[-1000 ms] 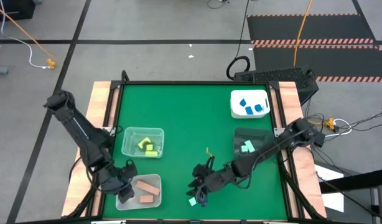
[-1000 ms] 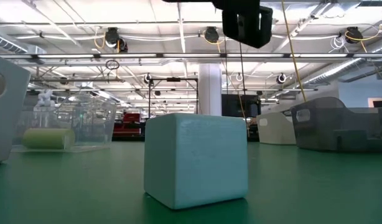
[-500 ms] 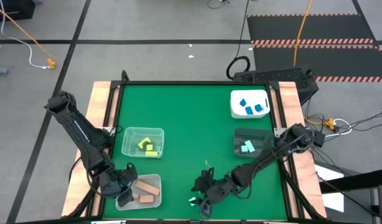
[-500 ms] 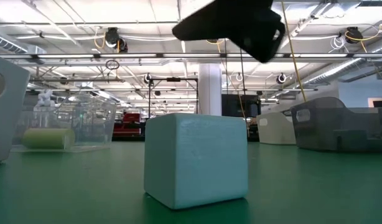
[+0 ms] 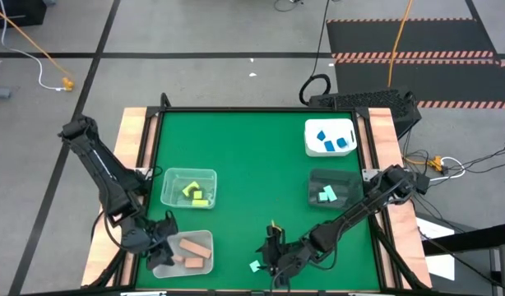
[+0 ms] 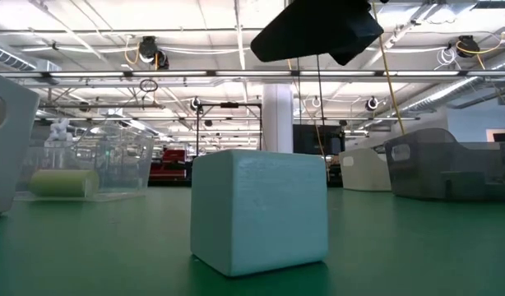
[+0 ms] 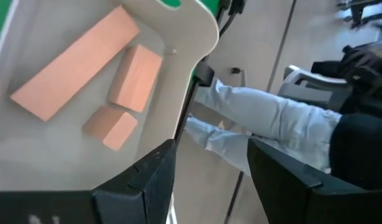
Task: Sort & place blocks by color
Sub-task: Put the light blue block into the black bin, then return to Home Position
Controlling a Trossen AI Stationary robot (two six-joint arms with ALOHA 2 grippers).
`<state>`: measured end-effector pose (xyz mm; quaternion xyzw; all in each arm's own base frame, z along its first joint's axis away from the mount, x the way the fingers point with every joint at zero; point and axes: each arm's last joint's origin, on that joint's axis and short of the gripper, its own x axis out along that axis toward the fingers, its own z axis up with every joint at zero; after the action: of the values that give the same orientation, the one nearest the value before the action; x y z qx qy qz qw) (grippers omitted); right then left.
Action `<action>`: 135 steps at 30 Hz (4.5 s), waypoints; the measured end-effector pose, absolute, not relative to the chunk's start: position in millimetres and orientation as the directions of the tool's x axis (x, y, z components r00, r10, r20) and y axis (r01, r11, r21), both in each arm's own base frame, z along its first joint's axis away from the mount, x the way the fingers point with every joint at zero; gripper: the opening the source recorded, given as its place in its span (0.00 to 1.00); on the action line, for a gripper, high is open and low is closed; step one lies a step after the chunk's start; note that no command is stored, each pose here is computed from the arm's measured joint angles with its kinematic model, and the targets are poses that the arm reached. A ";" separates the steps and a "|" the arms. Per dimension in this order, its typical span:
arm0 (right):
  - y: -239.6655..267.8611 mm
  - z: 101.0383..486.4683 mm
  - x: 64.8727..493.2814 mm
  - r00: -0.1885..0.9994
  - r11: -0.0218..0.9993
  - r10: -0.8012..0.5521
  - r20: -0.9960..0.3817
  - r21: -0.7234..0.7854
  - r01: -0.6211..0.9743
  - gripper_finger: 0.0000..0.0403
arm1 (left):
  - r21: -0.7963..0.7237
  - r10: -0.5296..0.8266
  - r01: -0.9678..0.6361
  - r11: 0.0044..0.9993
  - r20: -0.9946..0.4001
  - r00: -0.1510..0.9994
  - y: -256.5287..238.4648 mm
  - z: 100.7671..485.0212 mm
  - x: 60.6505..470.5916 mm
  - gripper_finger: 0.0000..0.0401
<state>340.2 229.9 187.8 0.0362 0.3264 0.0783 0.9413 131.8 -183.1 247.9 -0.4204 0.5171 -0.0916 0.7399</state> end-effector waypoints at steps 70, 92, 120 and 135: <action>138.6 213.6 310.1 0.651 0.972 0.100 -0.752 0.212 0.096 0.29 | -0.675 -0.367 -0.281 0.682 -0.648 0.667 -118.3 258.7 182.7 0.50; 49.7 222.0 151.9 0.584 0.866 -0.045 -0.810 0.260 0.428 0.29 | -0.415 0.254 -0.313 0.854 -0.193 0.948 -10.2 329.9 161.4 0.50; 32.0 180.8 105.5 0.604 0.858 -0.045 -0.796 0.279 0.432 0.55 | 0.037 0.397 -0.398 0.917 0.020 0.918 8.0 352.8 156.6 0.50; 25.7 191.3 100.2 0.687 0.923 -0.162 -0.708 0.138 0.360 0.55 | -0.019 0.559 -0.572 0.820 -0.186 0.808 17.8 331.1 147.4 0.50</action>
<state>100.2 25.7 191.3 0.1343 0.3685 -0.1438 0.9086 147.4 17.8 331.1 -0.0370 0.0860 0.2976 0.9501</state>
